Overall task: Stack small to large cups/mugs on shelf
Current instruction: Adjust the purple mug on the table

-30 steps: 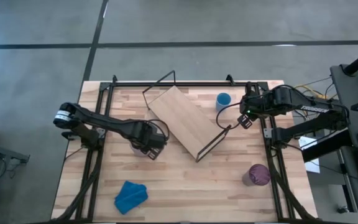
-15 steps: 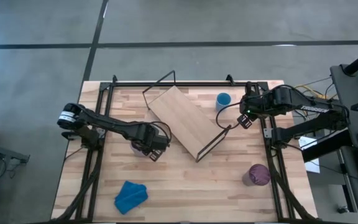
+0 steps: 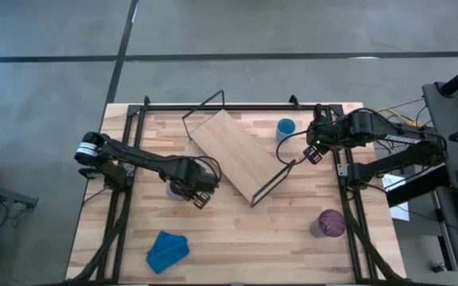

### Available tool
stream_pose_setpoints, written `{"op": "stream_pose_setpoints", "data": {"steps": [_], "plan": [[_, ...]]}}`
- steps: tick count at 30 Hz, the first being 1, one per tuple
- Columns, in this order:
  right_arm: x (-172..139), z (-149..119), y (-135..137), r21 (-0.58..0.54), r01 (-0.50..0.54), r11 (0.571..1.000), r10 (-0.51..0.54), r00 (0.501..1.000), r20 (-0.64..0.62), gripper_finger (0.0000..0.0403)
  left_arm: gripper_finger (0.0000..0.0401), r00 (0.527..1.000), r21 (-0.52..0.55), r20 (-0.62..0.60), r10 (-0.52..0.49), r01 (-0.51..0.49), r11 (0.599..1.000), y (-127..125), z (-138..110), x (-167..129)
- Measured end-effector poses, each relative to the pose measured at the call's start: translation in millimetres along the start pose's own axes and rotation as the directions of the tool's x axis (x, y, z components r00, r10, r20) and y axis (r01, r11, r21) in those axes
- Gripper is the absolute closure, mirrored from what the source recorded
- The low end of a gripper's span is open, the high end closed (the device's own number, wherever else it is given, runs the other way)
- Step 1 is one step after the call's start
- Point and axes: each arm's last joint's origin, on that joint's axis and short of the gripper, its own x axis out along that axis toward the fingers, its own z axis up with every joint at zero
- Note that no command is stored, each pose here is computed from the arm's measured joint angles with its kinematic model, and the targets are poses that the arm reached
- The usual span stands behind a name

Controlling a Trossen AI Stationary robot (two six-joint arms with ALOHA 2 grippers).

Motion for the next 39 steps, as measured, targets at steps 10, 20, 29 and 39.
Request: {"op": "stream_pose_setpoints", "data": {"steps": [10, 20, 29, 39], "plan": [[0, 0, 0, -0.011, 0.001, 1.000, -0.001, 1.000, 0.005, 0.0323, 0.0398, 0.987, 0.017, 0.052, -0.151, 0.151, 0.988, -15, 6, -25], [0, 1, 1, -0.008, -0.007, 1.000, 0.007, 1.000, 0.016, 0.0323, 0.0399, 0.922, 0.085, 0.115, -0.371, 0.363, 0.928, -43, 8, -30], [0, 2, 2, -0.004, -0.014, 1.000, 0.014, 1.000, 0.024, 0.0323, 0.0399, 0.948, 0.077, 0.035, -0.316, 0.313, 0.947, -56, 9, -2], [0, 4, 3, 0.002, -0.024, 1.000, 0.024, 0.999, 0.036, 0.0323, 0.0398, 0.926, 0.094, 0.035, -0.375, 0.370, 0.924, -65, 11, 1]]}}
